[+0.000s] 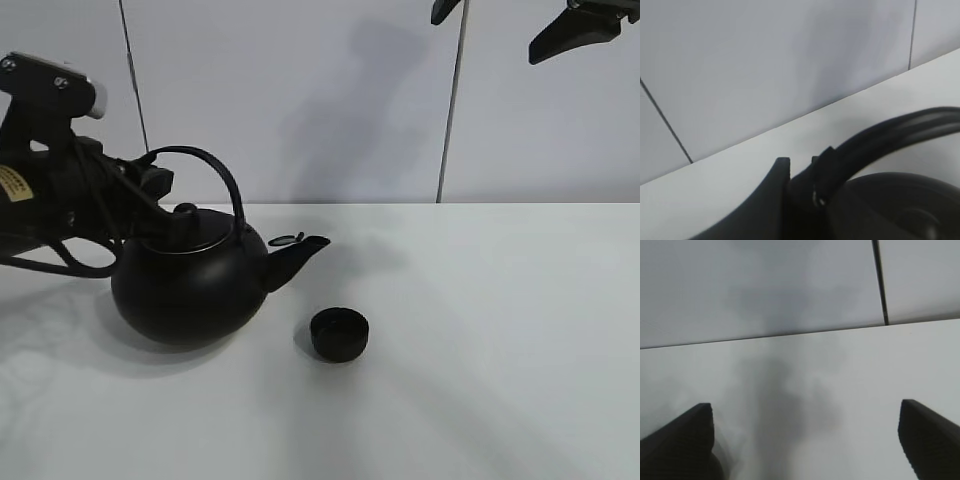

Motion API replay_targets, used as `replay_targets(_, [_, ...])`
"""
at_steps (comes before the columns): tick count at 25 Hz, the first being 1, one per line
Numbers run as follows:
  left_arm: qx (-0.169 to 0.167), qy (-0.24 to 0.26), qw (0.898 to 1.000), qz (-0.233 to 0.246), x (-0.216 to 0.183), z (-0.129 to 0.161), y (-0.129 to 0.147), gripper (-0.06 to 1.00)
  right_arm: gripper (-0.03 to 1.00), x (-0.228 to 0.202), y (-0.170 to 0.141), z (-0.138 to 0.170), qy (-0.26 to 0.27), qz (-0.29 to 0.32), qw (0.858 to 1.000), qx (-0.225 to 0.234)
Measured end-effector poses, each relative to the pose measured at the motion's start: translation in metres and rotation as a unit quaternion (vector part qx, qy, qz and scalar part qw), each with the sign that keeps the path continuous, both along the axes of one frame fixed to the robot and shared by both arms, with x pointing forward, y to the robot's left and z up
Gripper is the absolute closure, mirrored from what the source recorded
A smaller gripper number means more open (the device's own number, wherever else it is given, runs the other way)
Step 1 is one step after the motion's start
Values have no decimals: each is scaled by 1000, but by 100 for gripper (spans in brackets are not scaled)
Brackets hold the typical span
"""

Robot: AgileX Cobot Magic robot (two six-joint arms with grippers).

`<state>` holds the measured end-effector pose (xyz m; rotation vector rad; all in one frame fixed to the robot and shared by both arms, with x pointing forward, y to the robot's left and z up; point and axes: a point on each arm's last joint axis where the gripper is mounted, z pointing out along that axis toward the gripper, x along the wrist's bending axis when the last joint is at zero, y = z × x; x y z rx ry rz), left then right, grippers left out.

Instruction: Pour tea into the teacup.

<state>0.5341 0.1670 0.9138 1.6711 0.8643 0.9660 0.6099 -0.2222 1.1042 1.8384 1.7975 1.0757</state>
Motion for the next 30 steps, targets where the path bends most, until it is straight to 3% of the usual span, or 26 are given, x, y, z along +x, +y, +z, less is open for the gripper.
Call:
replay_targets(6, [-15,30,999,35,-15,-12,13,85,27,0,0,0,0,0,1000,0])
replay_targets(22, [-29,44,998,45,-26,-18,19,85,27,0,0,0,0,0,1000,0])
replay_targets(30, [-28,38,999,20,-28,-17,15,80,27,0,0,0,0,0,1000,0])
